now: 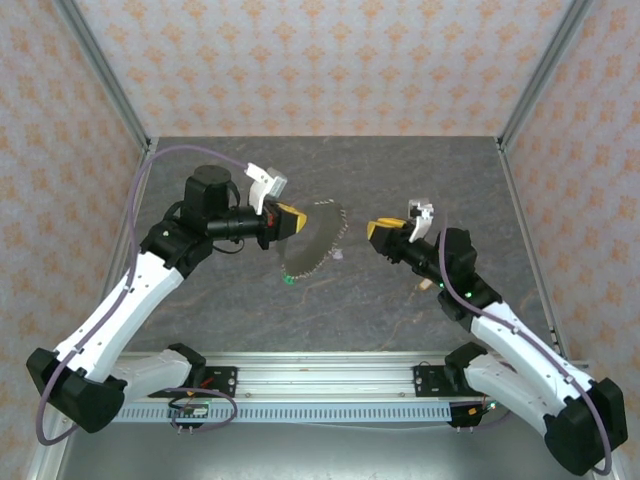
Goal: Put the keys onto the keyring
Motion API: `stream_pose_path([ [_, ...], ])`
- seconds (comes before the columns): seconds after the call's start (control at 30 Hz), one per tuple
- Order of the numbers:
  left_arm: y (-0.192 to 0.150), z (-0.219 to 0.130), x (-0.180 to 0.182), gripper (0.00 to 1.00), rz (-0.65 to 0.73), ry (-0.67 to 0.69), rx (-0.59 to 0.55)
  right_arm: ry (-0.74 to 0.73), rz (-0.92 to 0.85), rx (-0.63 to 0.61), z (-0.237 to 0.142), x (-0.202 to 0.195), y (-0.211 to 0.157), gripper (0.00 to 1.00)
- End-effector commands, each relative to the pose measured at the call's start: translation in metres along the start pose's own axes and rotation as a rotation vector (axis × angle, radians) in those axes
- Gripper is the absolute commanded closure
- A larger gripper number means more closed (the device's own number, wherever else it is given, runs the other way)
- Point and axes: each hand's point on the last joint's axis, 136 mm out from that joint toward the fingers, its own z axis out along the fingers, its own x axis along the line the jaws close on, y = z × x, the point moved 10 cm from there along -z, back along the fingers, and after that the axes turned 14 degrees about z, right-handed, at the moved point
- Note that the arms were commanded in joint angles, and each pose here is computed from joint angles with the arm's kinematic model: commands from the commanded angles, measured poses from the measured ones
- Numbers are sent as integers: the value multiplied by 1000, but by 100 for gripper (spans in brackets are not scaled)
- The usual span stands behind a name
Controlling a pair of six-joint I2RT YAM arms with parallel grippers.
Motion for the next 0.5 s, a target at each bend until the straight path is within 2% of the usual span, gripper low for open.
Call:
stream_pose_path([
  [0.0, 2, -6, -4, 100, 122, -6, 118, 80, -292, -29, -9, 13, -4, 65],
  [0.2, 17, 3, 4, 100, 117, -53, 321, 166, -626, 17, -5, 27, -40, 70],
  [0.33, 27, 11, 3, 100, 172, -35, 394, 150, -702, 2, 8, 33, -58, 72],
  [0.47, 38, 19, -3, 100, 245, 0, 422, 169, -762, -8, 21, 37, -73, 74],
])
